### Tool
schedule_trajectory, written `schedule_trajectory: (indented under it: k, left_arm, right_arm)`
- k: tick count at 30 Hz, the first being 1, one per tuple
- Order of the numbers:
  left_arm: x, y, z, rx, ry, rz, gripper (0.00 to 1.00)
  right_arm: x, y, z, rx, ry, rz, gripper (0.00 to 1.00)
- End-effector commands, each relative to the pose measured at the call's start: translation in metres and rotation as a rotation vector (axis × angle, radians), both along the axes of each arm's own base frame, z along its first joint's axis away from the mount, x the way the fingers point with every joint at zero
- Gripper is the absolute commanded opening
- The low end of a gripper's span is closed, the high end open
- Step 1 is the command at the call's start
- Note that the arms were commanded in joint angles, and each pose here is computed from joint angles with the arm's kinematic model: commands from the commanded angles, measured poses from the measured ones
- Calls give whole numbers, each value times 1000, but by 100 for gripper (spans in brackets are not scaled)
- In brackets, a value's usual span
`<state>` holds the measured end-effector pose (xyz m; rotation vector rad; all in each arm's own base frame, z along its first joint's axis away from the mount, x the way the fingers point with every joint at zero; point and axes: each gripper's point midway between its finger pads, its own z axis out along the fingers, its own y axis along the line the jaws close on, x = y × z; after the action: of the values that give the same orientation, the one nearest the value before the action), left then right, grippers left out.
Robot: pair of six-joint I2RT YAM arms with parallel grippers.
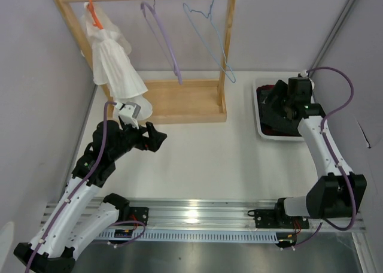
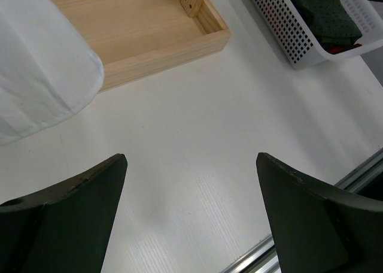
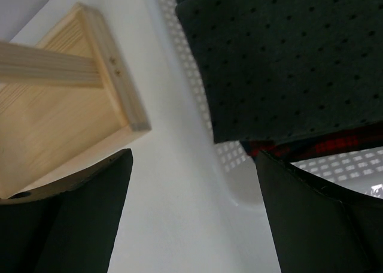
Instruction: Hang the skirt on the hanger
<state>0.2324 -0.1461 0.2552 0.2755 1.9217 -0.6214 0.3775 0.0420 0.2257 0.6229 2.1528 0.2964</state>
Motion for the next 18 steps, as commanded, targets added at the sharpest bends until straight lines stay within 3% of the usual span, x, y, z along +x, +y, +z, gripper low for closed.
schedule_trajectory:
  k: [1, 7, 9, 11, 18]
  left_arm:
    - [-3, -5, 6, -25, -13, -26, 95]
    - [-5, -3, 8, -22, -20, -20, 95]
    - [-5, -2, 8, -19, -22, -18, 95]
    - [-5, -2, 8, -14, -22, -19, 95]
    - [-6, -2, 7, -18, -21, -21, 95]
  right_arm:
    - [11, -13, -1, -39, 35, 2, 90]
    - [21, -18, -41, -56, 127, -14, 80]
    - [19, -19, -55, -67, 156, -23, 74]
    - [20, -20, -60, -86, 170, -23, 59]
    - [22, -19, -77, -130, 217, -4, 57]
